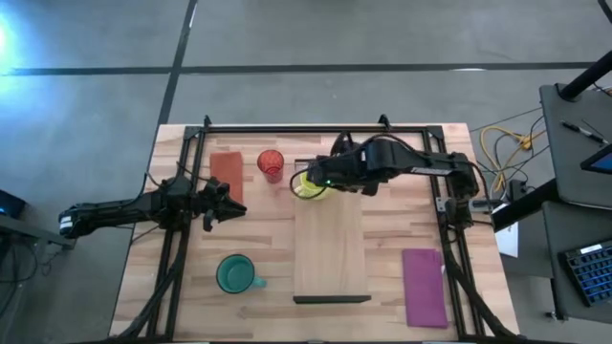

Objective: Stack small to large cups/mugs on shelf
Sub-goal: Put the yellow mug on the shelf

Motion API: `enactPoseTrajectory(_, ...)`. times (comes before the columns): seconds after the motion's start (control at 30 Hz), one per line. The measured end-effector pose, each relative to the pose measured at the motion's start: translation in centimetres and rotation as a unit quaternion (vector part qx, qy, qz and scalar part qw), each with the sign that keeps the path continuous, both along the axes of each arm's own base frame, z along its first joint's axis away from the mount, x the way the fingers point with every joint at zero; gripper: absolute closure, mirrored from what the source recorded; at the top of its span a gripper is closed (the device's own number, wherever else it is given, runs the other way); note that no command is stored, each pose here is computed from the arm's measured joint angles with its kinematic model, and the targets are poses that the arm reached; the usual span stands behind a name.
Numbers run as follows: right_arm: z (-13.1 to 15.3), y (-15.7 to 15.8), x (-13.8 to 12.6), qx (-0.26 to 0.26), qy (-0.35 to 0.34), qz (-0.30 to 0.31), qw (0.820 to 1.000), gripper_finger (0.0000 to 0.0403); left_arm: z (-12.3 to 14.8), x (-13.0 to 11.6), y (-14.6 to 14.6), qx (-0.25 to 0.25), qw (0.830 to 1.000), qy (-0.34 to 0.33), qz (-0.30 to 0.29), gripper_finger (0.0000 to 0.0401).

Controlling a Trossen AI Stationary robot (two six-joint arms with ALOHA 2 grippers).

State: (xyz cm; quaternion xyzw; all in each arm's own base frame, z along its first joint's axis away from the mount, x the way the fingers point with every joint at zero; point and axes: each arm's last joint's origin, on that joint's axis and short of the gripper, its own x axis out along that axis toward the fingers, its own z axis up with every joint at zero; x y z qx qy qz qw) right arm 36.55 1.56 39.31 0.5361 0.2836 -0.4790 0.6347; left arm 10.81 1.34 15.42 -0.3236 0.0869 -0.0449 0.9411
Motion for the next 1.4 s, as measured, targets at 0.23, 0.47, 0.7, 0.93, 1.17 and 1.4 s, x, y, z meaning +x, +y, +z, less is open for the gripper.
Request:
enactPoseTrajectory(0.23, 0.6, 1.7, 3.1, -0.036, -0.107, 0.106, 0.988, 0.0341, 0.0, 0.0, 0.0, 0.0, 1.0, -0.001, 0.0, 0.0322)
enactPoseTrajectory(0.47, -0.1, 3.0, 3.5, -0.02, -0.107, 0.108, 0.988, 0.0391, 0.0, 0.0, 0.0, 0.0, 1.0, 0.0, 0.0, 0.0322)
enactPoseTrajectory(0.7, -2.4, 5.4, 4.9, -0.011, -0.085, 0.118, 0.989, 0.0394, 0.0, 0.0, 0.0, 0.0, 1.0, -0.001, 0.0, 0.0322)
enactPoseTrajectory(0.93, -4.9, 5.5, 6.5, -0.057, -0.063, 0.085, 0.993, 0.0394, 0.0, 0.0, 0.0, 0.0, 1.0, 0.0, 0.0, 0.0322)
enactPoseTrajectory(1.17, -6.4, 5.0, 7.6, -0.1, -0.049, 0.058, 0.992, 0.0394, 0.0, 0.0, 0.0, 0.0, 1.0, -0.001, 0.0, 0.0322)
enactPoseTrajectory(1.4, -7.0, 3.8, 8.1, -0.121, -0.042, 0.031, 0.991, 0.0394, 0.0, 0.0, 0.0, 0.0, 1.0, -0.001, 0.0, 0.0322)
